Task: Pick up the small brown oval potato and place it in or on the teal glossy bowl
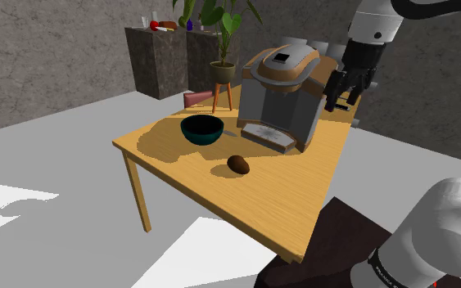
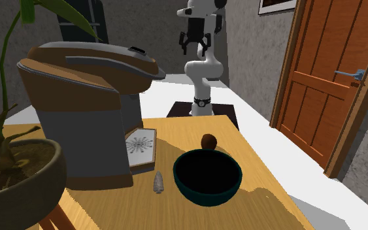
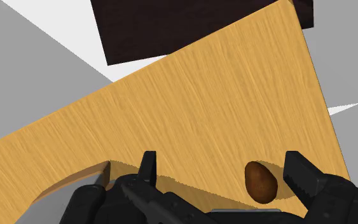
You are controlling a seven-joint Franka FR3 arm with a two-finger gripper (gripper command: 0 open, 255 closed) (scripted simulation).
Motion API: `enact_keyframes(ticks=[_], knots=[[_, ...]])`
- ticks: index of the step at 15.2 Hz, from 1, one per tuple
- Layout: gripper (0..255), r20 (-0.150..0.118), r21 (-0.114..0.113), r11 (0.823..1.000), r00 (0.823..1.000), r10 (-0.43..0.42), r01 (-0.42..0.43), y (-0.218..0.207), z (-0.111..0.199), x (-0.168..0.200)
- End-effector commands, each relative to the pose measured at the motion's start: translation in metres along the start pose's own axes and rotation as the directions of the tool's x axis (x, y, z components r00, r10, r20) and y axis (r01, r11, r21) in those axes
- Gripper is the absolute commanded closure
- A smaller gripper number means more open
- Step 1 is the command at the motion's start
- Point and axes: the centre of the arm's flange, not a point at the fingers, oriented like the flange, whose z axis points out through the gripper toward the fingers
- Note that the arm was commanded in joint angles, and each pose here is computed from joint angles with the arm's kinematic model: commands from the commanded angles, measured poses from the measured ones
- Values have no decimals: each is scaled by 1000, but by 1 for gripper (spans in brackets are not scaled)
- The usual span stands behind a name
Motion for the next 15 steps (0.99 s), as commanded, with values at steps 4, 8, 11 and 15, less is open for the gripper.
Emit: enact_keyframes(ticks=[4,8,11,15], knots=[[0,-25,15,1000,999,-27,28,-8,34,14],[0,-59,34,997,996,-63,65,-21,78,34],[0,-85,47,994,992,-90,94,-32,110,49],[0,-120,63,989,985,-124,132,-47,152,71]])
